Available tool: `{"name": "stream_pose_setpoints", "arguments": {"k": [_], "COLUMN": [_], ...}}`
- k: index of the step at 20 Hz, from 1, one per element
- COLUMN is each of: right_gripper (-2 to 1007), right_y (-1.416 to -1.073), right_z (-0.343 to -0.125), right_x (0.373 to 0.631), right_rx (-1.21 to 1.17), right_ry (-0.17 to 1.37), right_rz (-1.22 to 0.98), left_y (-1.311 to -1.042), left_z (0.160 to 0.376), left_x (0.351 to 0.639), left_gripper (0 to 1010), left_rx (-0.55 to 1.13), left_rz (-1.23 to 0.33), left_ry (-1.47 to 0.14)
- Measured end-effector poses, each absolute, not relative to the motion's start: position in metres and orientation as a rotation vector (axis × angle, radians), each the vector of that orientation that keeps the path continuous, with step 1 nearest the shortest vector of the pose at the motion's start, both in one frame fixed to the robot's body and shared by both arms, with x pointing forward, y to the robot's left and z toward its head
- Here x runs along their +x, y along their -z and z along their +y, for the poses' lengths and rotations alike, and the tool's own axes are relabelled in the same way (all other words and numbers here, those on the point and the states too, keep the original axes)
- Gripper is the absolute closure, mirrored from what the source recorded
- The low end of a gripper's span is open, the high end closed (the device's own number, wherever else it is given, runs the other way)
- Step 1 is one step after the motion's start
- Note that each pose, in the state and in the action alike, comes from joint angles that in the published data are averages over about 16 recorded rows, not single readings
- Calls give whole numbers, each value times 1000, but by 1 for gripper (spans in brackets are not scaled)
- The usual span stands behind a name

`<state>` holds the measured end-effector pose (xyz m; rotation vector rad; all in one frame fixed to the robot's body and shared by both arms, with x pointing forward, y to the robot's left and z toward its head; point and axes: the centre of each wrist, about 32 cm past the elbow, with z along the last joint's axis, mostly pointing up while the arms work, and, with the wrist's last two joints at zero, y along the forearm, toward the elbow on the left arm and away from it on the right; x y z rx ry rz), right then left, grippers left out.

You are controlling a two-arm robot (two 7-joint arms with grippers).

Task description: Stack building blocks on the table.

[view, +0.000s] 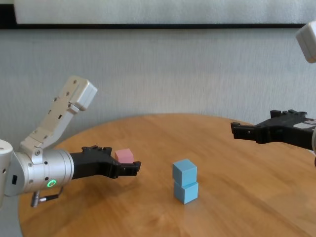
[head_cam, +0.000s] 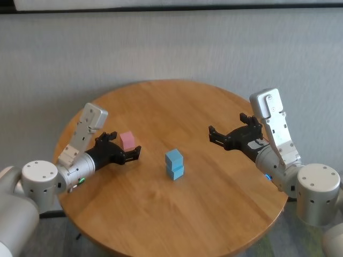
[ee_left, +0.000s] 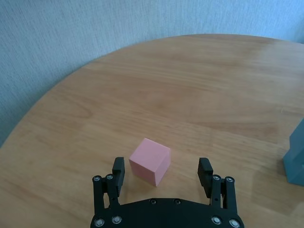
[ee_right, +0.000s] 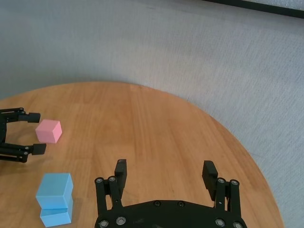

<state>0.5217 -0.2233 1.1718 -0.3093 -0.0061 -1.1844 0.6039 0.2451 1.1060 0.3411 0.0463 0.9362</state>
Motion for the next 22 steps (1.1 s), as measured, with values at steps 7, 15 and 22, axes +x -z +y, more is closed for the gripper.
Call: {"name": "stream_pose_setpoints", "arguments": {"k": [7,15,22], "right_gripper": [0,0,0], "right_y": [-1172,-1172,-1172], "right_z": [-223,-223,-223], "right_x": [522,522,522], "right_rx": [-309,-309,-309], "right_ry": [1184,1184,1184], "right_rz": [-6,-6,-6], "left_y": [-1104,-1101,-1100], "left_z": [243,243,244], "left_x": [608,613,617], "left_gripper": [9,9,9], "left_rx": [340,341,345], "left_rz": [44,44,44], "left_ry": [-934,-930,-929]}}
